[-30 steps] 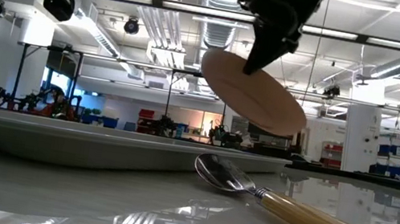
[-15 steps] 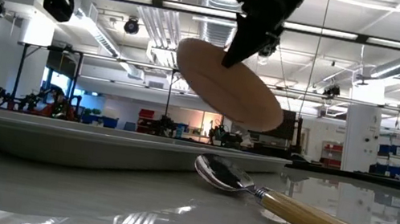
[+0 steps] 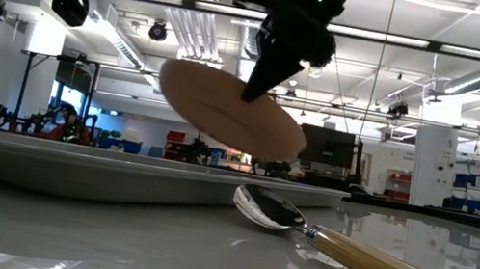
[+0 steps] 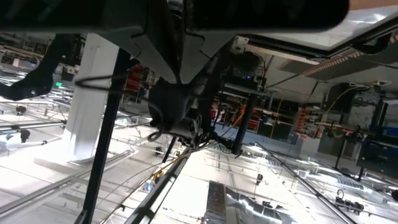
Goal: Pick and place plate/cup/fork/spoon on tray
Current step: Put the orange plate on the gray serving tray
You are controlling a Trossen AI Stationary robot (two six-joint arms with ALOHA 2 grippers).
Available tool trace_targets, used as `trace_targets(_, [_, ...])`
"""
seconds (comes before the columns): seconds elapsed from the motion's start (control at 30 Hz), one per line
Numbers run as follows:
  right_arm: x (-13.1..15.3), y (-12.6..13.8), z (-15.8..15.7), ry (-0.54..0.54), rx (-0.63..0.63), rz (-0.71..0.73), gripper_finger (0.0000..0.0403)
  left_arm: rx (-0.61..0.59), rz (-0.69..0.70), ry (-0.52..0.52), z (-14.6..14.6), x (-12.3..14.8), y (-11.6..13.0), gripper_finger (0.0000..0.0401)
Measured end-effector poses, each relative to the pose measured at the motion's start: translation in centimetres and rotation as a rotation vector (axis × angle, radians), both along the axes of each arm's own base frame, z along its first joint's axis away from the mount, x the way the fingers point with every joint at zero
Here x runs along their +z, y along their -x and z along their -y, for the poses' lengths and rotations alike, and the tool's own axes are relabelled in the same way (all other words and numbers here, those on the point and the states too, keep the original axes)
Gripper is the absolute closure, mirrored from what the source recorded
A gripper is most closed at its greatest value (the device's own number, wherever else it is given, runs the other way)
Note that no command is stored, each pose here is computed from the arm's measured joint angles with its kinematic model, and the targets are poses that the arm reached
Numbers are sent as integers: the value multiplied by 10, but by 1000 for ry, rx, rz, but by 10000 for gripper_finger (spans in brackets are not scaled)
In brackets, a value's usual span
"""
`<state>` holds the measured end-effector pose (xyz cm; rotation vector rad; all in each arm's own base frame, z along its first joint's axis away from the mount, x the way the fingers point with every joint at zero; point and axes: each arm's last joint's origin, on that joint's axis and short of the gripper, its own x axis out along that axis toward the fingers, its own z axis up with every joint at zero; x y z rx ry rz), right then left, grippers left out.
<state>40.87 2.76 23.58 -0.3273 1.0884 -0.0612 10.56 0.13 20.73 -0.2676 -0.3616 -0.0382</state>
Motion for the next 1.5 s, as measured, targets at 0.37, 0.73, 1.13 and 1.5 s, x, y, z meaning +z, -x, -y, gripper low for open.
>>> trace_targets(0.37, [-2, -1, -5, -7, 37, 0, 394, 0, 0, 0, 0, 0, 0, 401])
trace_targets(0.73, [-32, -11, -9, 4, 63, -63, 394, 0, 0, 0, 0, 0, 0, 401])
trace_targets(1.13, [-70, -20, -10, 29, 83, -150, 394, 0, 2, 0, 0, 0, 0, 401])
trace_targets(1.5, [-71, -23, -10, 29, 89, -128, 366, 0, 2, 0, 0, 0, 0, 401])
